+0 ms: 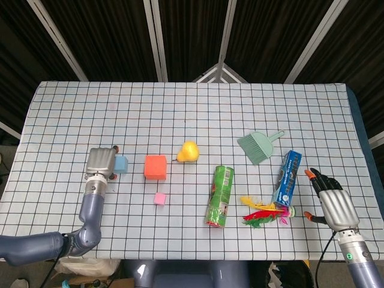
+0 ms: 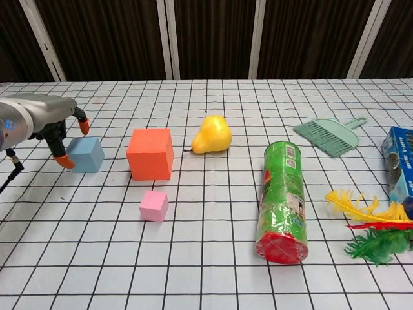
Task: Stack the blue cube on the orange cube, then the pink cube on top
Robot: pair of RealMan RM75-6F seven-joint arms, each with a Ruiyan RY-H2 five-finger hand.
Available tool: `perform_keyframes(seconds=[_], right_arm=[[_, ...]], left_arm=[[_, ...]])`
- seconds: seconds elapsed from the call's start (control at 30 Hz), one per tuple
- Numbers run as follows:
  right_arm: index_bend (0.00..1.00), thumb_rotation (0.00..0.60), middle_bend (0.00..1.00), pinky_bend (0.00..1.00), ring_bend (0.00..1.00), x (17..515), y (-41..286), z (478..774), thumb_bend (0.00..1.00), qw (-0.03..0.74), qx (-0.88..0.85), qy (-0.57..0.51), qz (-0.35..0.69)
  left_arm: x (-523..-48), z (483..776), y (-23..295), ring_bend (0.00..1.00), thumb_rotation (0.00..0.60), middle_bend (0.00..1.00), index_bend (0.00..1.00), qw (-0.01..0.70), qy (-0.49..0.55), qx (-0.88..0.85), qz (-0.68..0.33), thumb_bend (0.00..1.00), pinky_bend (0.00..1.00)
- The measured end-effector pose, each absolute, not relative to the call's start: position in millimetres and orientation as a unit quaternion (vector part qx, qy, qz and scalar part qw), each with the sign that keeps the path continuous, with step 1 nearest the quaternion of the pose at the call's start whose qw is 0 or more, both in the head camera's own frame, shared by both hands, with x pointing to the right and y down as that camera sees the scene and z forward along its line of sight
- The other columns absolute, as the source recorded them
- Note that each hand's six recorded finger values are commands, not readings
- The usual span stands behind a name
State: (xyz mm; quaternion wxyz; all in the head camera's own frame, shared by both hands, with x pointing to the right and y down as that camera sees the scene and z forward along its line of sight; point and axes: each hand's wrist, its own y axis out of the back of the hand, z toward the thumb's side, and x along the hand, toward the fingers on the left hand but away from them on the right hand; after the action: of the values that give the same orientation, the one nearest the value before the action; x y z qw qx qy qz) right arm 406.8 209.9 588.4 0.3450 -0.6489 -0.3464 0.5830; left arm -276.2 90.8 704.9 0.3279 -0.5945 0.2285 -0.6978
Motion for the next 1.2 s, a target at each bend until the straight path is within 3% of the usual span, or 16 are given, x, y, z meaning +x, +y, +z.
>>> perform_keyframes(seconds=[0.4, 0.87, 1.2], right_arm=[[0.06, 0.6, 0.09, 0.19, 0.16, 409, 210, 590, 0.19, 0.34, -0.648, -0.346, 0.587], [0.06, 0.6, 0.09, 0.19, 0.16, 407, 211, 592, 0.19, 0.339, -0.65, -0.341, 0.588], [0.06, 0.6, 0.09, 0.19, 0.16, 407, 211, 593, 0.19, 0.332, -0.653, -0.339, 0.59]], left_arm=[[-271, 716, 94, 0.8, 0.6, 0.92, 0.32, 0.319, 0.22, -0.599, -0.701, 0.2, 0.74], [-269, 710, 88, 0.8, 0.6, 0.92, 0.36, 0.329, 0.231, -0.596, -0.695, 0.2, 0.74], [-269, 709, 87, 0.8, 0.6, 0.92, 0.4, 0.335, 0.23, -0.59, -0.697, 0.28, 0.74]])
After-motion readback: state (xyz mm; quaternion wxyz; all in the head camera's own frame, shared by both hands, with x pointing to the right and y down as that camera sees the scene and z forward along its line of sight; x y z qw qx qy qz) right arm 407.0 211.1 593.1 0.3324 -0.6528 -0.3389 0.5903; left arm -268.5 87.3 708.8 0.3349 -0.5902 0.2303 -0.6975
